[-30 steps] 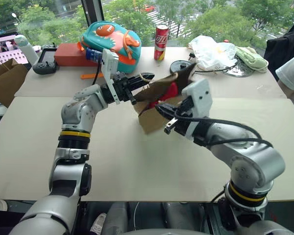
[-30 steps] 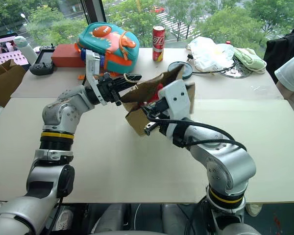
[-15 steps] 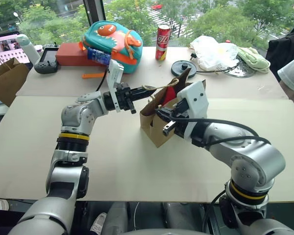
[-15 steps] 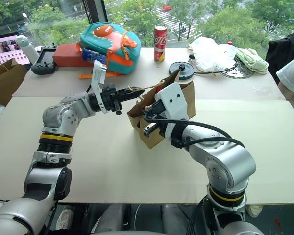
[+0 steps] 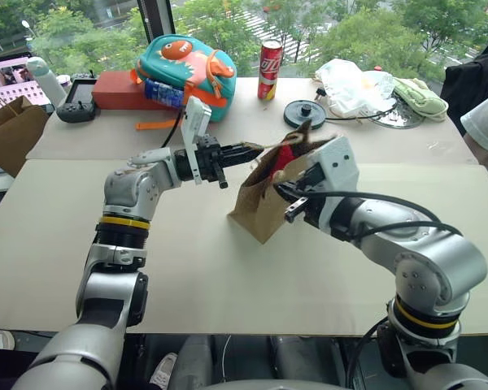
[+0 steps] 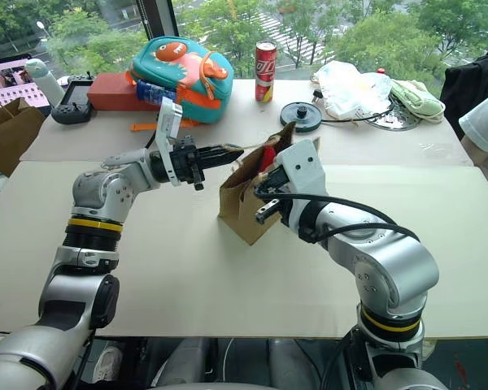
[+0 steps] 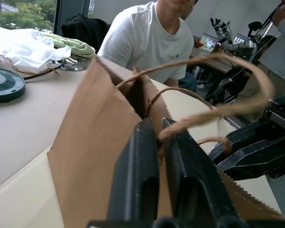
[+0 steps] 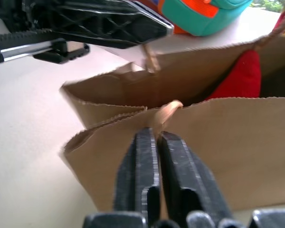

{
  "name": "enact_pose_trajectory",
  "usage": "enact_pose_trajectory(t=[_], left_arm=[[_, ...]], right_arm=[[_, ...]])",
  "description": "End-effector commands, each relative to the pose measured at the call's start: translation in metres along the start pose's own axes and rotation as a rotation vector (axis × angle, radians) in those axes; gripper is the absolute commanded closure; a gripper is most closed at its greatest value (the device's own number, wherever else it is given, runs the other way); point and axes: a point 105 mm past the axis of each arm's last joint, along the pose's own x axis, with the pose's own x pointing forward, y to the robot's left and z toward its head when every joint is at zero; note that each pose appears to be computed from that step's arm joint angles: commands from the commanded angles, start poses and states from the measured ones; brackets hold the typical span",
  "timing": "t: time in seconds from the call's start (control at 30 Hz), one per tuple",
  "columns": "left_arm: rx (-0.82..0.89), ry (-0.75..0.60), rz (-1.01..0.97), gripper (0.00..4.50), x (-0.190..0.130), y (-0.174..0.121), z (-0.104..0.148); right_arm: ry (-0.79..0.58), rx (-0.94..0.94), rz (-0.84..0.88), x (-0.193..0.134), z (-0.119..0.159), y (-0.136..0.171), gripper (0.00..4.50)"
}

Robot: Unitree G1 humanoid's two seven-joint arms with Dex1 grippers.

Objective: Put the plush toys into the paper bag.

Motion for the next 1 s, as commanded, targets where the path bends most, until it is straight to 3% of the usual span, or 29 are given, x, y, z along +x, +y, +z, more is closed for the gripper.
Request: enact_pose_trajectory(t=[0.03,0.27,0.3,0.47,0.53,0.7,0.8,1.0], left_arm=[[0.024,-0.025,-0.035,2.51,0.002,-0.006,0.016],[-0.044,-0.064,-0.058,0.02,-0.005,-0.011,0.03],[-0.05,-0.072,-0.058,0.0,-0.007,-0.012,0.034],[-0.107,-0.148,-0.033,0.0,-0.024,-0.016,0.055],[-0.117,-0.151,0.005,0.0,-0.035,-0.016,0.056],[-0.101,-0.06,0.085,0.0,-0.055,-0.018,0.026],[-0.043,0.022,0.12,0.0,-0.062,-0.022,-0.003],[0.06,0.075,0.135,0.0,-0.06,-0.025,-0.028]], right_arm=[[-0.067,-0.021,-0.034,-0.011,0.016,-0.01,2.62],[-0.173,-0.044,-0.029,-0.025,0.045,-0.02,0.23],[-0.196,-0.045,-0.024,-0.027,0.05,-0.02,0.03],[-0.356,-0.059,0.056,-0.049,0.082,-0.015,0.03],[-0.394,-0.086,0.16,-0.065,0.086,-0.004,0.03],[-0.341,-0.111,0.311,-0.089,0.07,0.008,0.03],[-0.276,-0.094,0.377,-0.091,0.056,0.015,0.73],[-0.082,-0.09,0.367,-0.074,0.017,0.02,2.77]])
